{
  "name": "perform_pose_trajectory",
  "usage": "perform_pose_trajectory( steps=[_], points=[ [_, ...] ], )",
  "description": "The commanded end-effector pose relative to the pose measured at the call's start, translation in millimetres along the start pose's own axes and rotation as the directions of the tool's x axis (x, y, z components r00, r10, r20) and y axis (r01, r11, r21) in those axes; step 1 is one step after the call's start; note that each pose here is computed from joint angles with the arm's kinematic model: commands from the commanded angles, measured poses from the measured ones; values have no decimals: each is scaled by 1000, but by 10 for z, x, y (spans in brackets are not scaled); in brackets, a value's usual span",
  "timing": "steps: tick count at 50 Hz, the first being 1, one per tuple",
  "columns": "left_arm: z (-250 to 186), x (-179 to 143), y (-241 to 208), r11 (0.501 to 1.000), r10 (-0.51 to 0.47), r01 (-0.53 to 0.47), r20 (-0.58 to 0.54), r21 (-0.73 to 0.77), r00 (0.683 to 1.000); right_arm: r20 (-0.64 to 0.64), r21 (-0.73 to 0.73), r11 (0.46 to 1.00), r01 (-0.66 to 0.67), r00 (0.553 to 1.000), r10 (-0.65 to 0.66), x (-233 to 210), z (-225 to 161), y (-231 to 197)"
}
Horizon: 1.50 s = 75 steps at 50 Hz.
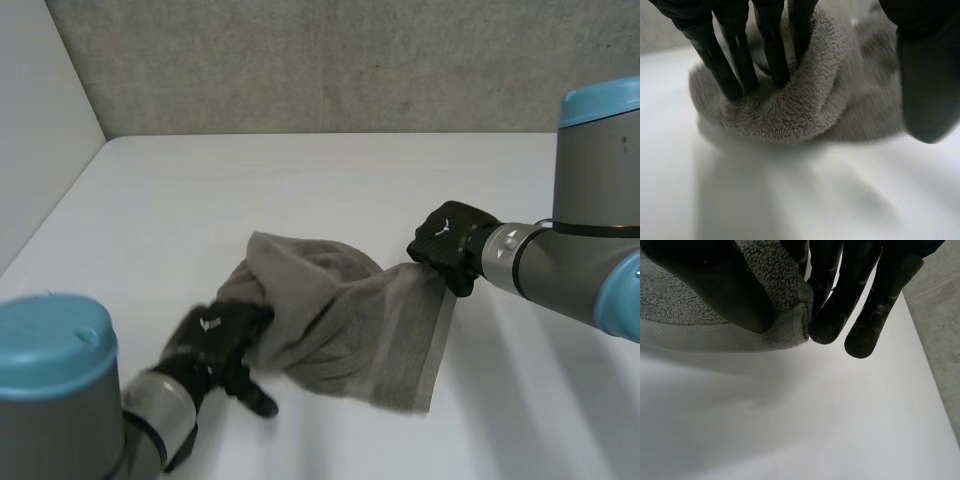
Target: Fold the towel.
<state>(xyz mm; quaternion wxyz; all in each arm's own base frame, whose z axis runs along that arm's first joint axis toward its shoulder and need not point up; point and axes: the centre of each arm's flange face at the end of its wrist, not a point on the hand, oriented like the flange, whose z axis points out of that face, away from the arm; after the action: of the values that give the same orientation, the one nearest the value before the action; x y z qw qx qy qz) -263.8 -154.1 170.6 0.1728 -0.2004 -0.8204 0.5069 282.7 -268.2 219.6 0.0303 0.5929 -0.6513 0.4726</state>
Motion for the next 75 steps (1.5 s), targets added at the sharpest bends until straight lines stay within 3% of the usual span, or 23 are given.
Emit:
perform_pose_trajectory(
  steps=[1,5,11,16,19,21,32,44,49,52,54,55,56,57,59,60,62,63,64,68,70,73,75],
  points=[
    [93,-201,-685,974,-27,14,55,227,998,-9,-6,999,34,999,-34,-2,-115,8],
    [308,-320,-1112,923,2,-27,64,385,998,26,-26,999,20,999,-19,-152,-91,108],
    [756,-313,-1169,905,146,-150,41,398,988,-2,-12,999,30,1000,-30,-269,-54,187],
    [1292,-275,-1057,855,410,-391,17,341,912,-44,16,999,43,998,-42,-304,-120,194],
    [1390,-262,-989,841,465,-442,1,313,885,-43,7,999,38,998,-38,-303,-113,222],
    [1538,-250,-814,822,544,-519,-51,236,838,-40,6,999,36,999,-36,-305,-106,230],
    [1688,-267,-562,739,673,-666,-137,101,727,-57,15,999,32,998,-31,-207,-35,238],
    [1672,-258,-626,732,682,-672,-131,115,720,-64,23,999,33,997,-31,-150,113,228],
    [1728,-281,-933,708,693,-674,-20,212,721,-151,100,994,32,988,-16,55,134,26],
    [1770,-355,-1344,671,667,-669,135,320,733,-294,234,972,16,954,55,393,136,-234],
    [1694,-473,-1959,632,532,-621,323,464,782,-489,428,902,63,855,173,925,44,-559],
    [1693,-474,-1962,632,531,-621,324,464,783,-490,429,901,63,854,173,928,43,-561],
    [1573,-513,-2310,603,406,-568,397,560,823,-565,531,841,108,784,257,1162,-46,-722],
    [1572,-513,-2313,603,405,-568,398,561,823,-566,532,840,108,783,258,1164,-48,-724],
    [1184,-642,-2907,506,86,-416,435,756,896,-689,677,676,290,571,446,1584,-598,-1058],
    [1182,-642,-2910,505,85,-415,435,757,896,-689,678,675,291,570,447,1585,-601,-1059],
    [776,-836,-3284,345,-170,-303,376,888,911,-698,716,524,462,440,566,1737,-1251,-1360],
    [774,-837,-3285,344,-171,-302,376,889,911,-698,716,523,462,440,566,1738,-1254,-1361],
    [648,-865,-3371,284,-211,-279,343,917,915,-699,715,535,449,450,556,1738,-1277,-1359],
    [600,-875,-3338,276,-209,-289,351,917,913,-673,728,588,353,530,516,1663,-1161,-1329],
    [604,-939,-3215,325,-202,-305,380,895,903,-636,714,649,260,629,448,1512,-976,-1247],
    [614,-1010,-3134,356,-200,-311,397,881,896,-592,693,695,192,702,396,1393,-888,-1186],
    [710,-1162,-2881,440,-173,-321,430,839,886,-569,681,714,163,731,375,1333,-850,-1146]
  ],
)
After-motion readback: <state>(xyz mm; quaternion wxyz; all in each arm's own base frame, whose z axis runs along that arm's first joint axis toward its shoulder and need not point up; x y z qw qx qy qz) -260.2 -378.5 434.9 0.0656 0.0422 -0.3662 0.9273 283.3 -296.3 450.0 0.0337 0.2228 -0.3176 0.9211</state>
